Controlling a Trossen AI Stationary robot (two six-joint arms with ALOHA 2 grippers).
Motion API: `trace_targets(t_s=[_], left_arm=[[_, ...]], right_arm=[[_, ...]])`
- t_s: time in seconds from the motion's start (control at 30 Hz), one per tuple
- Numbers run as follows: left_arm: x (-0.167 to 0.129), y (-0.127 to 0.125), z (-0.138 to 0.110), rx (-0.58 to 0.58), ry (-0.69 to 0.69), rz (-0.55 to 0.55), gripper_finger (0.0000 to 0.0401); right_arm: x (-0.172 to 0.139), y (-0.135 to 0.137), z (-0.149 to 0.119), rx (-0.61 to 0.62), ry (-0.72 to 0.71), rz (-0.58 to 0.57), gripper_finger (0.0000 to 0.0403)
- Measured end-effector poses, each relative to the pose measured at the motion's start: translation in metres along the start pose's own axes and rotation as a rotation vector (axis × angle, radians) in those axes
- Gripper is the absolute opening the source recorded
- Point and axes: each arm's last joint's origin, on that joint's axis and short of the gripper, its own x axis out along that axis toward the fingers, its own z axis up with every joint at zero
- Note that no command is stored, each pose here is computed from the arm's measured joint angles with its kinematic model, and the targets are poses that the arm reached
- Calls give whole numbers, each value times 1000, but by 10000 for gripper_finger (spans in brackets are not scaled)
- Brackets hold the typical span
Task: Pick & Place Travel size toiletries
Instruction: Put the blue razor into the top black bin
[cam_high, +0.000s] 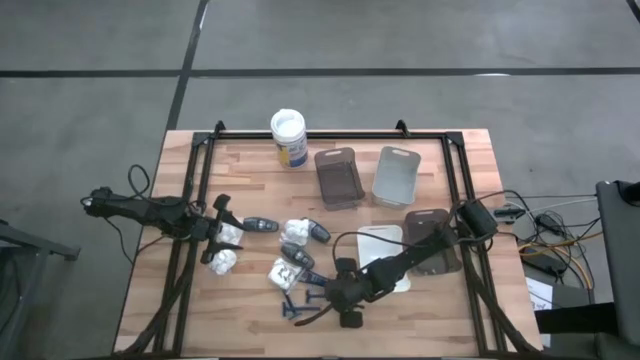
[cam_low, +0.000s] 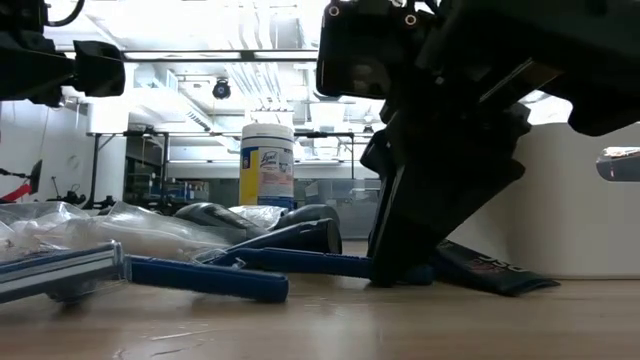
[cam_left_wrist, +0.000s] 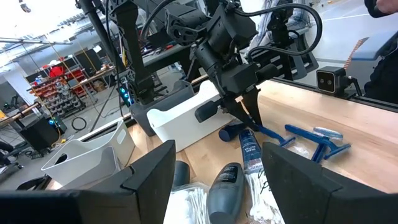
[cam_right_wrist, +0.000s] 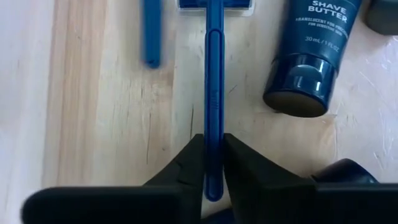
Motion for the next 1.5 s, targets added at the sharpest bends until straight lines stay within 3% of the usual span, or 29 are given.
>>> trace_targets(t_s=[0.3, 0.87, 1.27, 1.5], left_arm=[[0, 0, 0, 0, 0, 0, 243], [0, 0, 0, 0, 0, 0, 243], [0, 0, -1, 0, 12, -5, 243], [0, 0, -1, 0, 13, -5, 243]], right_arm=[[-11, -2, 2, -52, -2, 19, 29], [-79, -14, 24, -146, -121, 124, 29], [-136, -42, 23, -147, -202, 112, 29], [-154, -68, 8, -106, -231, 82, 29]])
